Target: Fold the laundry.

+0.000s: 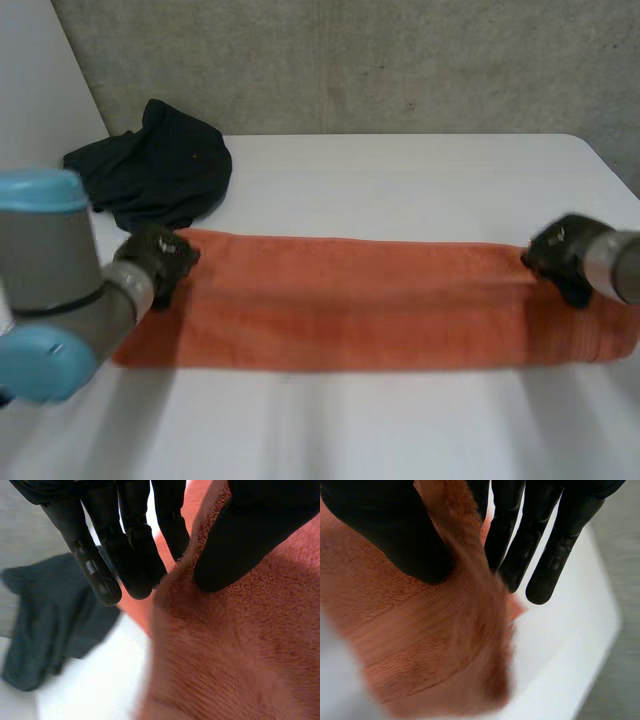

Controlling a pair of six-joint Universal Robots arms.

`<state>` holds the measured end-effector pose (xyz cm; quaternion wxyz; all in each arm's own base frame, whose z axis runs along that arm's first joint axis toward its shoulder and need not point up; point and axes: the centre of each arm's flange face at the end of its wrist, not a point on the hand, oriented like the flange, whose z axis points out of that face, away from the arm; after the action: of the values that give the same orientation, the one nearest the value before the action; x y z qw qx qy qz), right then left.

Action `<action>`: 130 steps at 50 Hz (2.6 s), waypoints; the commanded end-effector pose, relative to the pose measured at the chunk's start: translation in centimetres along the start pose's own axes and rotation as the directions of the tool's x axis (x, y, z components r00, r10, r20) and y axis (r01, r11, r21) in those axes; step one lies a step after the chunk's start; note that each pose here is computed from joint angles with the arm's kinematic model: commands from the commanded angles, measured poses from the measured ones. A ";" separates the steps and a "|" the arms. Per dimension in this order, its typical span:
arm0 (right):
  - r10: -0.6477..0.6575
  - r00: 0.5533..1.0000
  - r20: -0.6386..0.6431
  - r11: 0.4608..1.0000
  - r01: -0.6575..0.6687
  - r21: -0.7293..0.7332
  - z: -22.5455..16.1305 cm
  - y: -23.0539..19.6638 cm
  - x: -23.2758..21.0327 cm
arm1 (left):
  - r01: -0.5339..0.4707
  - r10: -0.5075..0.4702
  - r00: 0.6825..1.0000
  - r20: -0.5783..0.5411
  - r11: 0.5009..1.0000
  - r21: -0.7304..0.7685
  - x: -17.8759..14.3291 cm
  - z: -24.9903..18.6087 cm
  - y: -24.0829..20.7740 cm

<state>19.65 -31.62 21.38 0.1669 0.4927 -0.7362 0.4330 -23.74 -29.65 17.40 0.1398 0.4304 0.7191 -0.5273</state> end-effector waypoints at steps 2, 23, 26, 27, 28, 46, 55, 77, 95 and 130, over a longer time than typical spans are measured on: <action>0.144 0.918 -0.370 0.952 -0.026 0.306 2.8 -7.3 6.9 | -0.036 -0.110 0.913 0.393 0.938 0.346 -7.2 4.7 -6.8; 0.410 0.742 -0.530 0.707 0.108 0.699 -0.7 -12.4 10.9 | -0.079 -0.445 0.740 0.505 0.688 0.721 -13.3 -0.4 -12.1; 0.349 0.813 -0.466 0.749 0.057 0.660 1.4 -10.3 7.7 | -0.014 -0.390 0.792 0.470 0.757 0.653 -10.4 0.7 -9.3; 0.333 0.832 -0.444 0.760 0.041 0.648 1.9 -9.6 6.7 | 0.000 -0.377 0.805 0.459 0.773 0.635 -9.7 1.0 -8.6; 0.320 0.846 -0.425 0.771 0.028 0.636 2.3 -9.0 5.8 | 0.025 -0.355 0.825 0.440 0.801 0.599 -8.4 1.3 -7.2; 0.174 0.984 -0.037 0.964 -0.163 0.212 2.4 0.7 -5.6 | 0.030 -0.050 0.986 0.160 0.992 0.126 2.4 -0.7 3.5; 0.055 0.990 0.131 0.997 -0.049 -0.052 -2.3 4.8 -5.8 | 0.015 -0.026 0.996 -0.081 0.990 -0.138 3.7 -5.8 5.4; 0.180 0.978 -0.103 0.977 -0.165 0.139 -0.1 3.8 -3.3 | 0.230 -0.228 0.972 0.064 0.973 -0.031 1.3 -4.0 5.0; 0.300 0.947 -0.114 0.941 -0.274 0.198 0.2 3.7 -3.3 | 0.425 -0.427 0.904 -0.006 0.901 -0.085 2.2 -4.9 5.2; 0.036 0.996 0.081 0.999 -0.039 0.034 -2.5 -0.6 1.6 | 0.042 -0.052 0.993 -0.108 0.995 -0.094 -2.0 -1.4 0.7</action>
<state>17.73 -27.00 30.16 0.1497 0.4905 -0.7115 0.4804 -20.57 -24.79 24.77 0.1169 0.4231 0.7243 -0.5317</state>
